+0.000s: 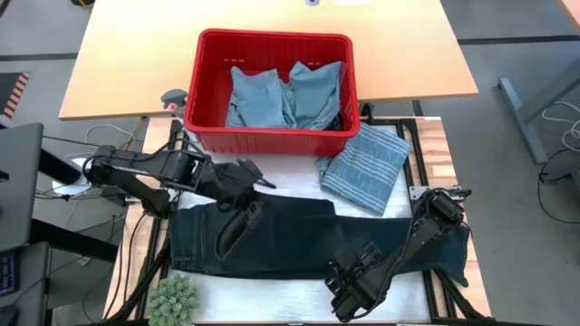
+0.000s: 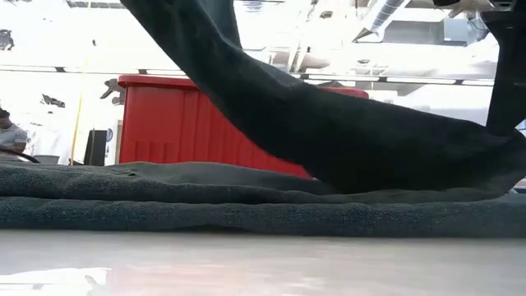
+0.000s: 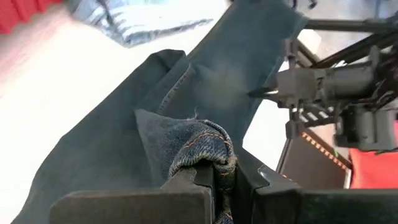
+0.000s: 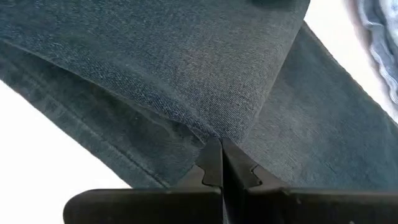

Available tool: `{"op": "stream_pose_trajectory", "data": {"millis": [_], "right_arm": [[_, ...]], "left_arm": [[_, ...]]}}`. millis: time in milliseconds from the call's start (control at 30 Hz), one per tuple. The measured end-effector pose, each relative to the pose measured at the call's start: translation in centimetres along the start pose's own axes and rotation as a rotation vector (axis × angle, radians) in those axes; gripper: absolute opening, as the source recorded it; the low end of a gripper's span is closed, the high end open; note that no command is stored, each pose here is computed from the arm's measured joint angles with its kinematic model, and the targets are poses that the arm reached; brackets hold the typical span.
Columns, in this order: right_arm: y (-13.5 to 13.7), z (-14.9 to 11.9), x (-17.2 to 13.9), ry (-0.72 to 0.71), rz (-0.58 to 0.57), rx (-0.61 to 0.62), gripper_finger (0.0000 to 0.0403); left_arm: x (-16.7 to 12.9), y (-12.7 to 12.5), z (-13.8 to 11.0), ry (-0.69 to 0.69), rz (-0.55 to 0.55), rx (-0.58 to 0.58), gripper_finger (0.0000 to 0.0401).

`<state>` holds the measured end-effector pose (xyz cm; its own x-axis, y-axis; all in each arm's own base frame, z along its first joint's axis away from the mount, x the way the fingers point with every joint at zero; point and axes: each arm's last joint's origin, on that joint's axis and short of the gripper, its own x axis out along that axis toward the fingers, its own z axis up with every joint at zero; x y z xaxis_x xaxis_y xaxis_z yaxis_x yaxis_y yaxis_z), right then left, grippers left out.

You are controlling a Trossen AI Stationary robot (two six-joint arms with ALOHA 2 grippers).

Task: Fold Laundry from Bin
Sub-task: Fold the black pants

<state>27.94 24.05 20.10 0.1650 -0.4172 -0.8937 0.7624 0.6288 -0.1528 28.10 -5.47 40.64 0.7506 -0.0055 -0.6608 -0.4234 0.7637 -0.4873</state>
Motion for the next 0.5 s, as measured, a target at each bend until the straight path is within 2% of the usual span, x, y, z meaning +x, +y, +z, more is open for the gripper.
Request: {"op": "stream_pose_trajectory", "data": {"millis": [200, 400, 500], "right_arm": [[-0.2, -0.1, 0.0, -0.018, -0.015, 0.083, 0.0017], [-0.3, -0.2, 0.3, -0.018, -0.030, 0.089, 0.0017], [-0.5, -0.7, 0.5, -0.020, -0.044, 0.121, 0.0017]], "left_arm": [[0.1, 0.0, 1.2, -0.064, -0.053, -0.023, 0.0002], [0.9, 0.4, 0.6, -0.011, 0.021, -0.049, 0.0001], [2.0, 0.3, 0.3, 0.005, 0.056, -0.023, 0.0001]]}}
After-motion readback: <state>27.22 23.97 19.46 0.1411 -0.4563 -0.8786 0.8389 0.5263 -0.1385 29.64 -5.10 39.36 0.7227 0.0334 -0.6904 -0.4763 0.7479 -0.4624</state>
